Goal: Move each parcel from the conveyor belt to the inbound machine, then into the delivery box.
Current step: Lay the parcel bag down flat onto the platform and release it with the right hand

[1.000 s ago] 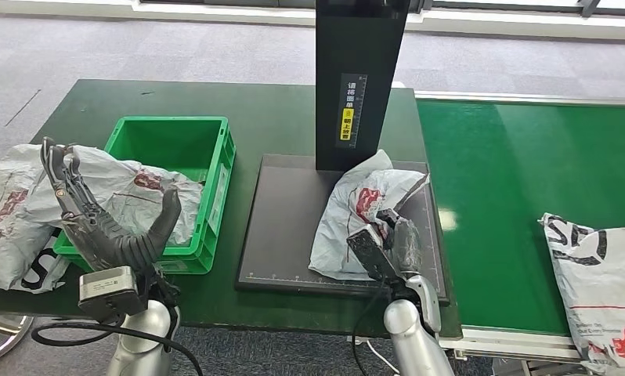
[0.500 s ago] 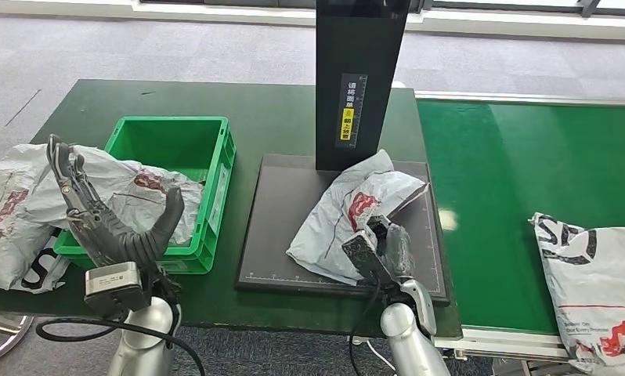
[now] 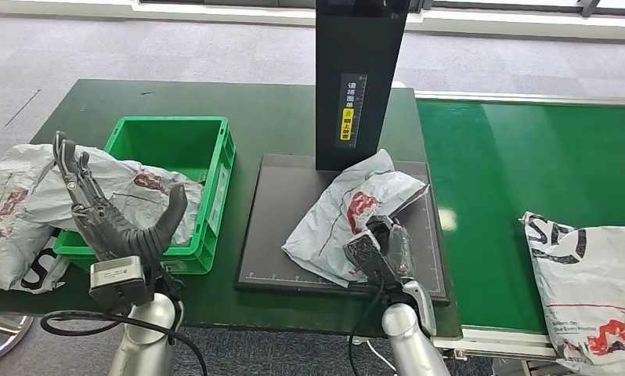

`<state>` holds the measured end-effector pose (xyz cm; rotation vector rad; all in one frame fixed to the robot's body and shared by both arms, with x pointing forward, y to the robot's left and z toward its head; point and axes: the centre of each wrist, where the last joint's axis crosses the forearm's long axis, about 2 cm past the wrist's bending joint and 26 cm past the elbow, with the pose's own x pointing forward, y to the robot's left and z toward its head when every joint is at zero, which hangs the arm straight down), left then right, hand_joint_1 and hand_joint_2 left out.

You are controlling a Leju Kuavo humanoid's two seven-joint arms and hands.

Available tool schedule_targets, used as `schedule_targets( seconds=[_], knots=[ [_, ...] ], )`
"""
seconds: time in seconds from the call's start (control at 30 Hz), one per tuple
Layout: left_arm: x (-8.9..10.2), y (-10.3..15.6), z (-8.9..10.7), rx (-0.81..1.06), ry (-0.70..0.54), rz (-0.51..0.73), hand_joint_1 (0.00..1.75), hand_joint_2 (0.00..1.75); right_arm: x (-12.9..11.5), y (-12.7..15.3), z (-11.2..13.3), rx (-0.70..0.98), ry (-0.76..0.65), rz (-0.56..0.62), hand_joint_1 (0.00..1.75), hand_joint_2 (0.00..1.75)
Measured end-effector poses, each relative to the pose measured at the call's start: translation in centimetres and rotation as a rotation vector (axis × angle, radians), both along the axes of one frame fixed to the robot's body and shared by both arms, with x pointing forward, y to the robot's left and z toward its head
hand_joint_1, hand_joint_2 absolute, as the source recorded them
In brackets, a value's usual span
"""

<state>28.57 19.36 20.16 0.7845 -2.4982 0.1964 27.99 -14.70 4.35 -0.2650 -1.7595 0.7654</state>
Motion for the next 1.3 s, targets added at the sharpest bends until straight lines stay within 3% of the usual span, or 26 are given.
schedule_targets(
  seconds=[0.4,0.53,1.07,1.2,1.3],
  knots=[
    [0.1,-0.1,-0.3,0.013,0.01,-0.001,0.0,1.75,0.1,-0.1,0.3,0.048,-0.041,0.018,0.0,1.75],
    [0.1,-0.1,-0.3,0.017,0.01,0.0,0.0,1.75,0.4,-0.4,1.0,0.049,-0.117,-0.023,0.0,0.0],
    [0.0,-0.1,-0.3,0.015,0.013,0.0,0.0,1.75,0.9,-0.9,2.6,0.05,-0.217,-0.11,0.0,0.0],
    [0.1,-0.1,-0.5,-0.011,0.022,-0.008,0.0,1.75,1.0,-1.4,3.4,0.083,-0.345,-0.172,0.0,1.75],
    [0.4,-0.2,-0.8,-0.011,0.038,-0.026,0.0,1.75,1.0,-1.7,4.2,0.104,-0.426,-0.224,0.0,1.75]
  ],
)
